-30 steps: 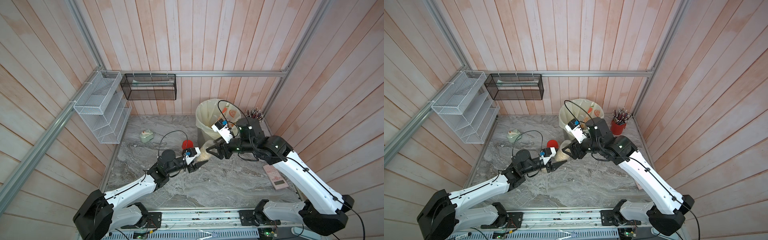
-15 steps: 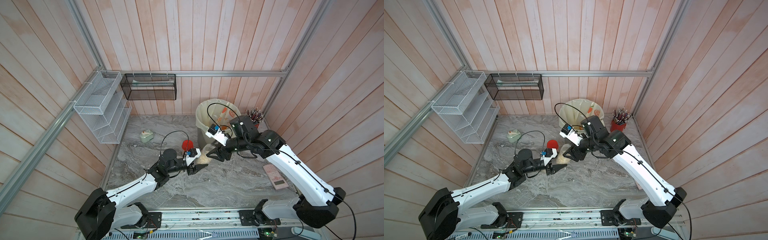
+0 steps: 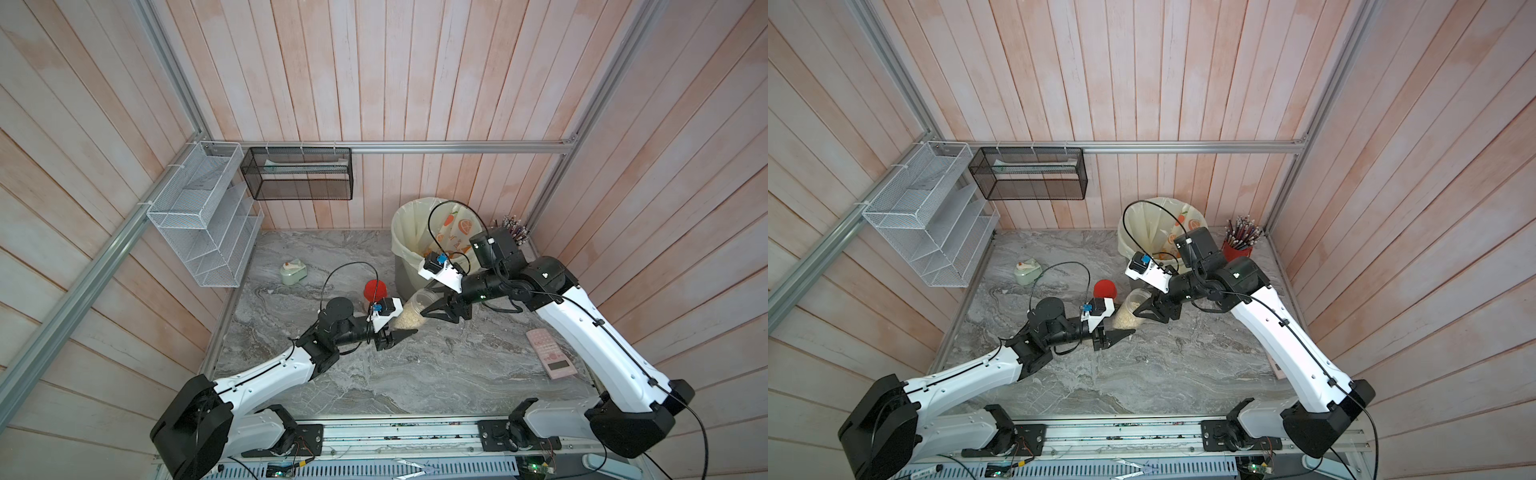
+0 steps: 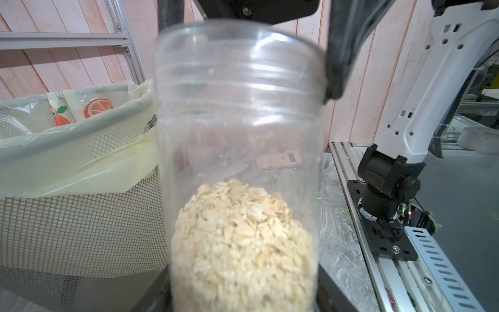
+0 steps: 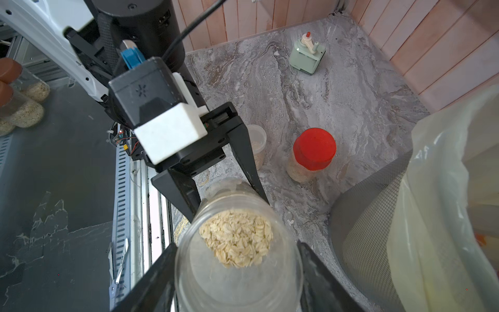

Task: Empty expired oatmeal from jars
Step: Unscrew the lid from the jar.

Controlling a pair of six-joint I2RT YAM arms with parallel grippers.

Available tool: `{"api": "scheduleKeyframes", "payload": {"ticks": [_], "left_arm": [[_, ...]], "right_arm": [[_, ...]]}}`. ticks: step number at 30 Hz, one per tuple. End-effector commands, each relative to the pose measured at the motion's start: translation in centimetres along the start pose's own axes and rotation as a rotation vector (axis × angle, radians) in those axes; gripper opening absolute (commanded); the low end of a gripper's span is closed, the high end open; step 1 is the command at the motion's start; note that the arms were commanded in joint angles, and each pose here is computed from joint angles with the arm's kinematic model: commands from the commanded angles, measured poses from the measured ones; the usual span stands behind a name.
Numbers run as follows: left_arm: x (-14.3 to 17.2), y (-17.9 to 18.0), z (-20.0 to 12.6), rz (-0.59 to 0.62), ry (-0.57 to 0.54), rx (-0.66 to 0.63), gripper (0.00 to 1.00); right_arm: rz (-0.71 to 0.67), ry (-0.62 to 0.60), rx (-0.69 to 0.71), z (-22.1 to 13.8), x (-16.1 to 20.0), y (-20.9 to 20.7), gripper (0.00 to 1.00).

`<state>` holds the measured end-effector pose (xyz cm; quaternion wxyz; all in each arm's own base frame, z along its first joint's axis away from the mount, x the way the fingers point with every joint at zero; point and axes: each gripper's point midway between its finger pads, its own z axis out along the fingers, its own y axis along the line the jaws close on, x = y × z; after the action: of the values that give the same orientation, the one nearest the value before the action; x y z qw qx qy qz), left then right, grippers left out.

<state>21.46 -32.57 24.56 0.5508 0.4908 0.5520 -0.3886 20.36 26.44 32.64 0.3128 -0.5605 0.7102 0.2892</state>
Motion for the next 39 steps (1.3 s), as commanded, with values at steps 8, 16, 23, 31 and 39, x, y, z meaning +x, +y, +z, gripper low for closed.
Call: {"api": "scheduleKeyframes", "payload": {"ticks": [8, 16, 23, 31, 39], "left_arm": [[-2.3, -0.8, 0.2, 0.041, -0.070, 0.056, 0.02], [-2.6, -0.6, 0.1, 0.051, -0.079, 0.043, 0.02], [-2.8, -0.6, 0.0, 0.053, -0.087, 0.042, 0.02], [-2.7, -0.1, 0.1, 0.059, -0.086, 0.009, 0.02], [-2.9, 0.7, -0.1, 0.075, -0.091, -0.042, 0.02]], "right_arm": [[-0.048, -0.022, 0.060, -0.1, -0.8, -2.0, 0.62], [-0.047, -0.052, 0.078, -0.3, -0.8, -1.9, 0.74], [-0.034, -0.058, 0.074, -0.1, -0.8, -1.9, 0.78], [-0.040, -0.111, 0.051, -0.7, -1.2, -0.9, 0.89], [-0.036, -0.209, 0.049, -2.2, -1.9, 0.7, 0.98]]}}
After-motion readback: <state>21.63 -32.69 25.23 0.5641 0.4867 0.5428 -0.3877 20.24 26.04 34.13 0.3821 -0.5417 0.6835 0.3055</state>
